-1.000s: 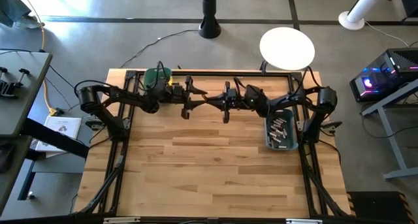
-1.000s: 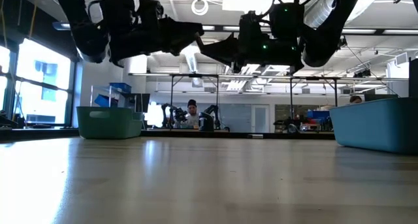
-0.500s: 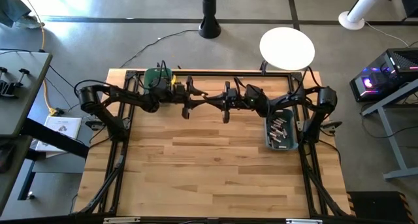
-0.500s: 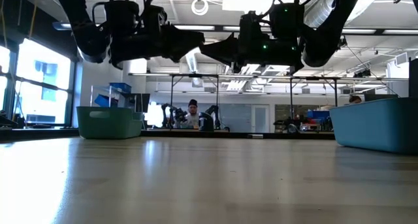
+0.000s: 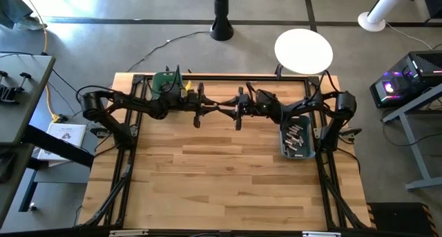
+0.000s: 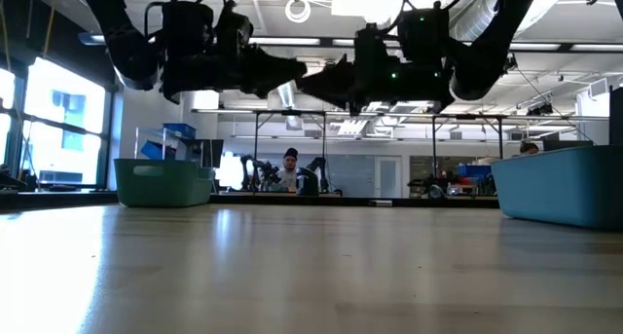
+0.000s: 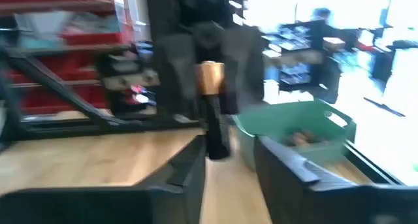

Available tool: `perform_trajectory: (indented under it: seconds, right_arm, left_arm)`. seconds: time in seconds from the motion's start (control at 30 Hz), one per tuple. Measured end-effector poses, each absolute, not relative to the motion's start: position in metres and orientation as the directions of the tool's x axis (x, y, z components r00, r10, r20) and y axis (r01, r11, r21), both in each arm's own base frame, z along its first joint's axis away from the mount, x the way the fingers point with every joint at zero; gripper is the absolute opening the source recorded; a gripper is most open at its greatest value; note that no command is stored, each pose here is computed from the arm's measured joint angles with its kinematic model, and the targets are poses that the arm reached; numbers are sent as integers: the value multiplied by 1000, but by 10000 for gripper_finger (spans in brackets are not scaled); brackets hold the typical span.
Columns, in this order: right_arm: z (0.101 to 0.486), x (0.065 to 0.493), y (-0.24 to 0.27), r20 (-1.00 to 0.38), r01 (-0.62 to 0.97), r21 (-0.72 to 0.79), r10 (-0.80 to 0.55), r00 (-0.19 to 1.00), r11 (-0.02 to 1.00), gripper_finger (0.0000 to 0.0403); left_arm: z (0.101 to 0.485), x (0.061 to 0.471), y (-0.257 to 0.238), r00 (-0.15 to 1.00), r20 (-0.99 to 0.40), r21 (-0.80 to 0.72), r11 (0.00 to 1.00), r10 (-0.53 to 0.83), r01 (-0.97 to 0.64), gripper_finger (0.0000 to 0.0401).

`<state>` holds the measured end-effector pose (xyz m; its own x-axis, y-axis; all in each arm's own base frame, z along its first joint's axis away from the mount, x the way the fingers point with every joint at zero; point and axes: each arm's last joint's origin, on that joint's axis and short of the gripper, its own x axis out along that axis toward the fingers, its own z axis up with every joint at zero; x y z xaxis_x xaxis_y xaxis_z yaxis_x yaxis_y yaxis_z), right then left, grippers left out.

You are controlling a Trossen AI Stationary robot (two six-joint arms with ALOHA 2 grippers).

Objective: Sort batteries
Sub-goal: Put the black battery into the green bin

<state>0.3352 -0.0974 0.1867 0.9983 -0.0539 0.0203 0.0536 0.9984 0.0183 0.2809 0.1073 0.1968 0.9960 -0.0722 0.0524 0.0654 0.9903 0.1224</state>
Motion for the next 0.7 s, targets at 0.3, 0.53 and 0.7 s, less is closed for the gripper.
perform_trajectory:
  seconds: [0.3, 0.53, 0.7]
  right_arm:
    - [164, 328, -115, -212, 211, 70, -192, 958, 975, 196]
    - [168, 330, -112, -170, 190, 17, -184, 968, 982, 198]
    - [170, 330, -112, -159, 191, 34, -184, 970, 981, 199]
  left_arm:
    - [211, 221, 142, 584, -501, 263, 755, 639, -601, 39]
    - [197, 168, 194, 346, -811, -17, 572, 472, -820, 39]
    - [177, 150, 216, 275, -864, -39, 489, 421, -872, 43]
